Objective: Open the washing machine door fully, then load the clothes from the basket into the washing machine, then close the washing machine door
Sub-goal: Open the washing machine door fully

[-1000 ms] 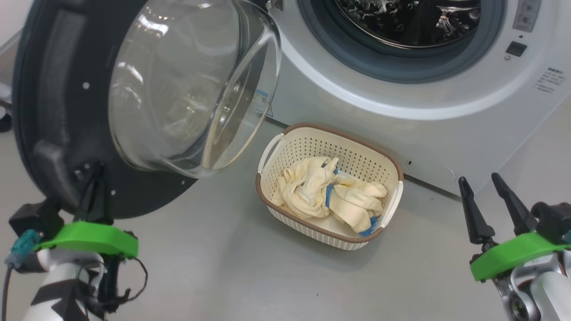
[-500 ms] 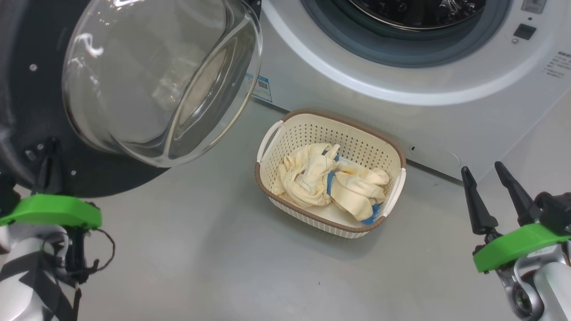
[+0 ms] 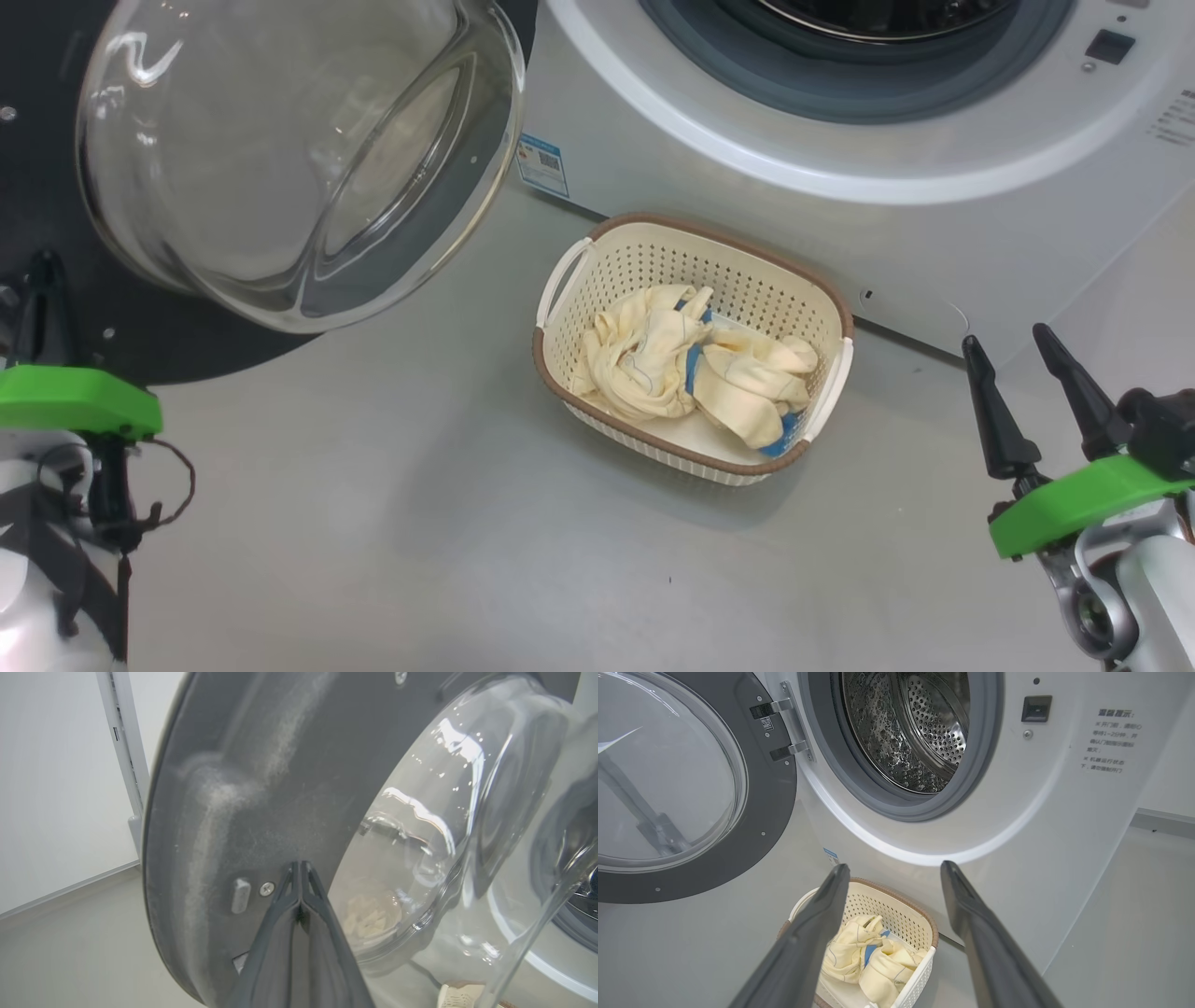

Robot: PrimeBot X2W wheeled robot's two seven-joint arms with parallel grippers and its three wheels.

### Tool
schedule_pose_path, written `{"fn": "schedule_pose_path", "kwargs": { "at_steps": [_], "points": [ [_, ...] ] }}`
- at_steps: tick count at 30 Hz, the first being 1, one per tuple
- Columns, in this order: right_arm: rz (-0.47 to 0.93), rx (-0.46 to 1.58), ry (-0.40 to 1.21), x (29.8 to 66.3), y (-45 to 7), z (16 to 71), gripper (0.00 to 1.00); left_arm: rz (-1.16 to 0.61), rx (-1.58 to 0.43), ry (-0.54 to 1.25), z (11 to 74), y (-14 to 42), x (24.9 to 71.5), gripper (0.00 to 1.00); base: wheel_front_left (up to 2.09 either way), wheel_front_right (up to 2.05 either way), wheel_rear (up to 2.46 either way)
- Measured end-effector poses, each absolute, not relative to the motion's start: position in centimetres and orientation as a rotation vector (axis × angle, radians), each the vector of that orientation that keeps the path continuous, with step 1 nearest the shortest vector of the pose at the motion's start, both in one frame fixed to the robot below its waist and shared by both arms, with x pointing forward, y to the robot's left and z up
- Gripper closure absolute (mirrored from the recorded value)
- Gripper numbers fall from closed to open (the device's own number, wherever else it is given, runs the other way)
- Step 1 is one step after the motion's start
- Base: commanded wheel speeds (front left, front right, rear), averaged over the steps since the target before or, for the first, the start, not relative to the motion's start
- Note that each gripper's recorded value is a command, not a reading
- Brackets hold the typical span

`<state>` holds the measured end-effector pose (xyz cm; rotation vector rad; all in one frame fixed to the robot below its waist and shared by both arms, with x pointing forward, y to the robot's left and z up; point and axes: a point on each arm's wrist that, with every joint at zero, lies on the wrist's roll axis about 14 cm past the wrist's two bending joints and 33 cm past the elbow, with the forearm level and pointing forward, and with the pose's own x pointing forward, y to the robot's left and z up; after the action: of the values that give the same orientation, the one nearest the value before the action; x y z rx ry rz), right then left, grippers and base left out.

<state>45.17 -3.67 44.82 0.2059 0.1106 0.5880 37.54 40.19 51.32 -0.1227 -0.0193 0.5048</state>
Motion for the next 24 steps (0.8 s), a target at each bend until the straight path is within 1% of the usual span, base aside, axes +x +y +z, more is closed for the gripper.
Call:
{"fn": "schedule_pose_path", "kwargs": {
  "at_steps": [18,24],
  "points": [
    [0.568,0.199,0.131,46.6,-4.7,43.2,0.0,0.576,-0.11,0.005,51.0,42.9,40.1,1.0,0.0,0.0,0.0],
    [0.566,0.204,0.116,47.2,-4.6,43.4,0.0,0.587,-0.098,0.014,50.9,43.5,40.5,1.0,0.0,0.0,0.0]
  ]
}}
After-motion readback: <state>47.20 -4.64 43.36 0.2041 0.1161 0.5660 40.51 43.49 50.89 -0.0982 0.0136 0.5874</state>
